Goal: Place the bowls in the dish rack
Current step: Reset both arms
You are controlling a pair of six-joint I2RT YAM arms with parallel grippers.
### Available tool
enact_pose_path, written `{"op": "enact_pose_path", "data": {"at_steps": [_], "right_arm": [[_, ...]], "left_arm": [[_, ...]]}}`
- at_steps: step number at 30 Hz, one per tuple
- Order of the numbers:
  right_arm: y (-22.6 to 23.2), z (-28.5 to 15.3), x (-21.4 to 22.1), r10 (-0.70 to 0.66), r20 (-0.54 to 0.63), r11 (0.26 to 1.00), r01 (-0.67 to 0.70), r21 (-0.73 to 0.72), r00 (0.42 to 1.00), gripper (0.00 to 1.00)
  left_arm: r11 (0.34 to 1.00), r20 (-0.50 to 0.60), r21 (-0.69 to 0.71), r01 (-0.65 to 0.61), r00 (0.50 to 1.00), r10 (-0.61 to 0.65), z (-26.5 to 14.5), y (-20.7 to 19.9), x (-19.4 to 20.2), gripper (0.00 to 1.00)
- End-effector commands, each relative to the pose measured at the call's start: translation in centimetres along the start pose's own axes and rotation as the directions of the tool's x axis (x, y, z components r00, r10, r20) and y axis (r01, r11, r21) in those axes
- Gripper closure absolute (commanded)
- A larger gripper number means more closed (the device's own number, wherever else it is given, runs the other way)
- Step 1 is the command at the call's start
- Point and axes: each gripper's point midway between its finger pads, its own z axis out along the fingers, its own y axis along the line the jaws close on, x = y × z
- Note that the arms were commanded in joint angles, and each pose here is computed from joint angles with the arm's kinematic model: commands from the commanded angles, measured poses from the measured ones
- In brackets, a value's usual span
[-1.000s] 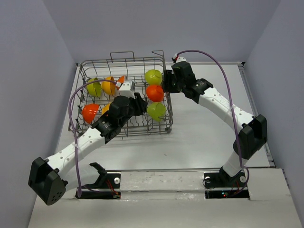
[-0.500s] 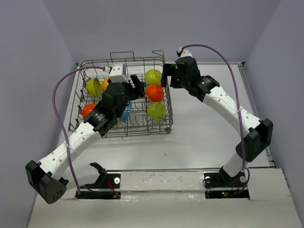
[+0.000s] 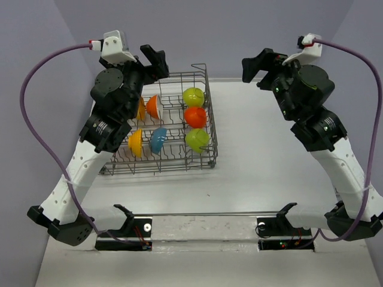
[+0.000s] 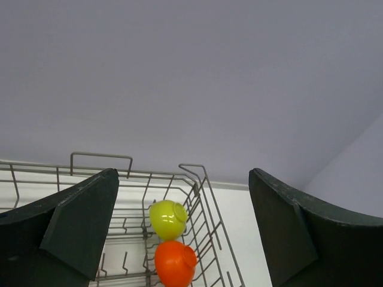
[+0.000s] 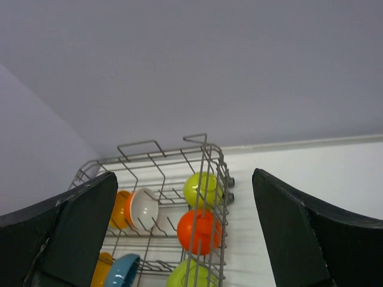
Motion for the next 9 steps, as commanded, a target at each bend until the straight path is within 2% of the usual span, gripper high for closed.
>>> {"op": "enact_pose_path", "data": {"at_steps": [1,9], "right_arm": [[-0.34,-0.38,-2.64,-0.018,0.08,1.0,0.016,0.022,0.997,0.0],[-0.52,-0.28,-2.43,-0.029,0.087,0.999,0.027,0.027,0.996,0.0]], "left_arm": [[0.999,0.025,-0.016,-0.036,0.999,0.036,0.12,0.89,-1.26,0.01],[0.998,0.011,-0.023,-0.055,0.998,0.055,0.2,1.34,-0.45,0.01]]}}
